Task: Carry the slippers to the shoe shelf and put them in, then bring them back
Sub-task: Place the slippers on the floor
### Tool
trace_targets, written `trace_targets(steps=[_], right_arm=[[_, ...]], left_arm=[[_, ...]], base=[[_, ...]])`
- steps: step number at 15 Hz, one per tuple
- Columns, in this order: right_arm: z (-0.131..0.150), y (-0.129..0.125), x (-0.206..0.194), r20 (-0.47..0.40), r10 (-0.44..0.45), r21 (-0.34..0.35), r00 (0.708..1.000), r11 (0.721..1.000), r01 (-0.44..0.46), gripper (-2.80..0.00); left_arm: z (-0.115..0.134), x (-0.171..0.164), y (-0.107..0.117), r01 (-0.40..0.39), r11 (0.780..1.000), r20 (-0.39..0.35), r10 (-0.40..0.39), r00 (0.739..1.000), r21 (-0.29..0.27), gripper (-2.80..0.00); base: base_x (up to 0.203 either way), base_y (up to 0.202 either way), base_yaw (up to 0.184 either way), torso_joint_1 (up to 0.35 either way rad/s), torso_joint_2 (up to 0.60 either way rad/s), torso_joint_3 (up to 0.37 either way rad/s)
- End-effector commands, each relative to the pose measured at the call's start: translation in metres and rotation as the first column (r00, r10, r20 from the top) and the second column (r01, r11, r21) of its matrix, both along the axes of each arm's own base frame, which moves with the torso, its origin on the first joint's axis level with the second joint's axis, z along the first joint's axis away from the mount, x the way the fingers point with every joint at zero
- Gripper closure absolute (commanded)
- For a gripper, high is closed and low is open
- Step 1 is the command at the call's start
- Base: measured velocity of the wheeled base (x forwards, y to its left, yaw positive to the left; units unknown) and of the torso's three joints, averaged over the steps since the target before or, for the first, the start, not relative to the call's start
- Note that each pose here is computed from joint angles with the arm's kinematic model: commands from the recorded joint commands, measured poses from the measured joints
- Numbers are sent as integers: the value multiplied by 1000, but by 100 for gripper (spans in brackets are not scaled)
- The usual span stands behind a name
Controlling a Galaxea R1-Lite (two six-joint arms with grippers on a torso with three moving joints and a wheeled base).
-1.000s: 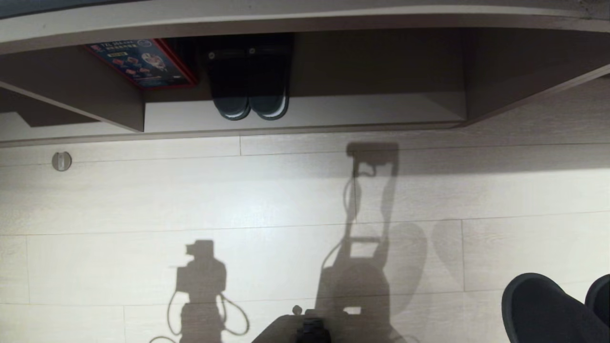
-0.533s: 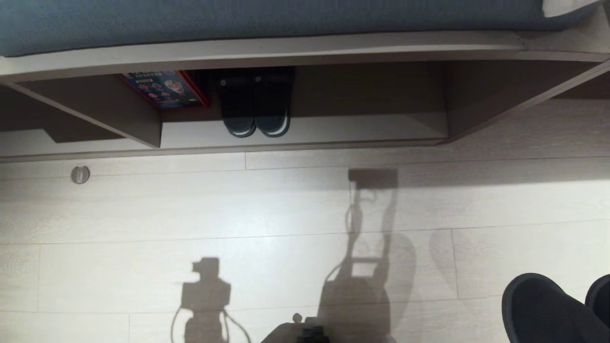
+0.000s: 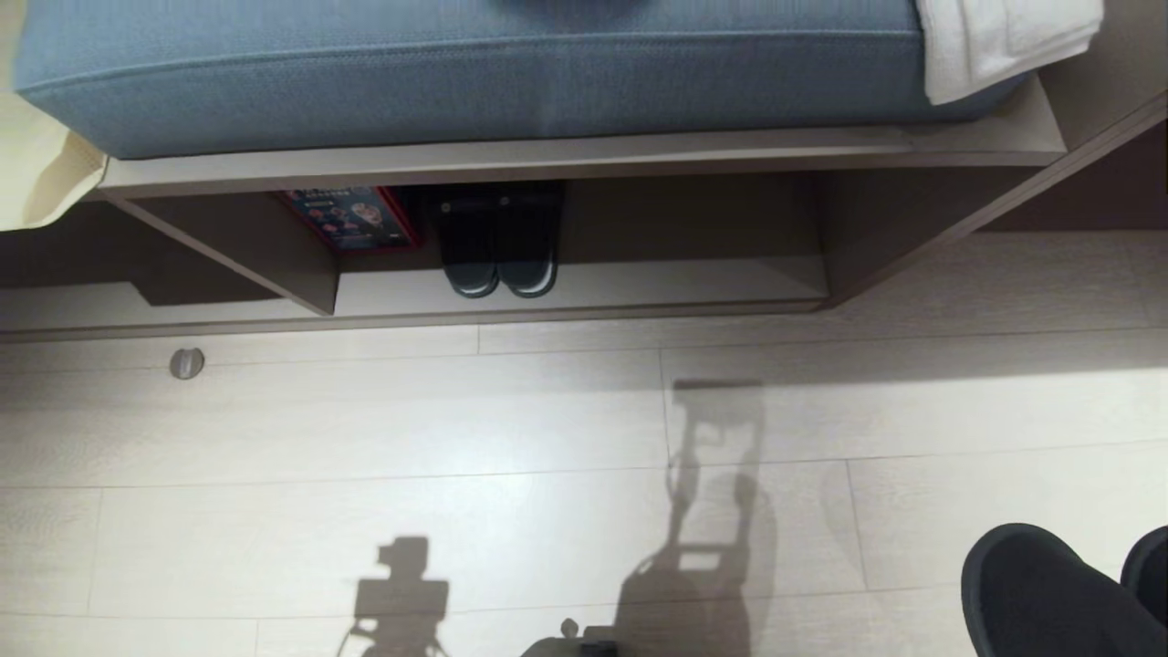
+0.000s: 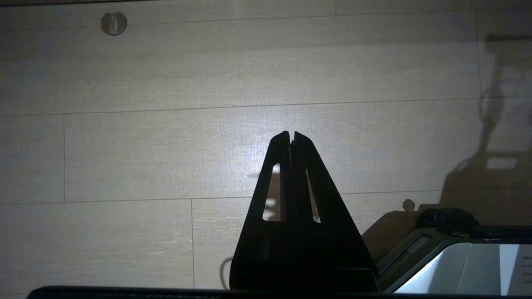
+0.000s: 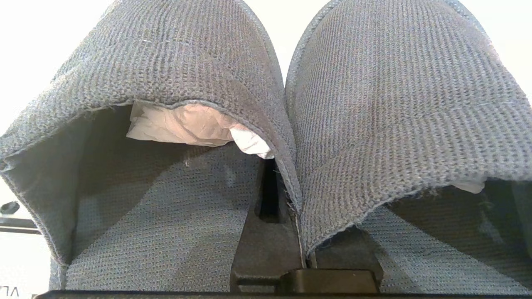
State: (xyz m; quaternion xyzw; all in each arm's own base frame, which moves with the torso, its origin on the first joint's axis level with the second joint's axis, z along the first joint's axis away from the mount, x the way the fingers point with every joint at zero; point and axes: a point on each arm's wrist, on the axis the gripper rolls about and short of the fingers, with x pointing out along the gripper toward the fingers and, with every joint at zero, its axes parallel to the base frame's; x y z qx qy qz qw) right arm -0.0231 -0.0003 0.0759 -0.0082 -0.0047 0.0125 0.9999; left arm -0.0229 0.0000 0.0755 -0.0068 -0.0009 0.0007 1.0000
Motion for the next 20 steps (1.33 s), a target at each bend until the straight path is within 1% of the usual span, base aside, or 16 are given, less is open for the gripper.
trace_targets(steps=[1, 20], right_arm=[[0, 0, 0, -5, 1, -1, 1000, 1000, -1, 0], [0, 0, 0, -5, 1, -1, 1000, 1000, -1, 0]], left_arm=[[0, 0, 0, 0, 1000, -2, 0, 1000, 0, 0], [0, 0, 0, 0, 1000, -1, 0, 1000, 2, 0]], base=[[0, 0, 0, 2, -2, 199], [0, 0, 0, 3, 2, 201]])
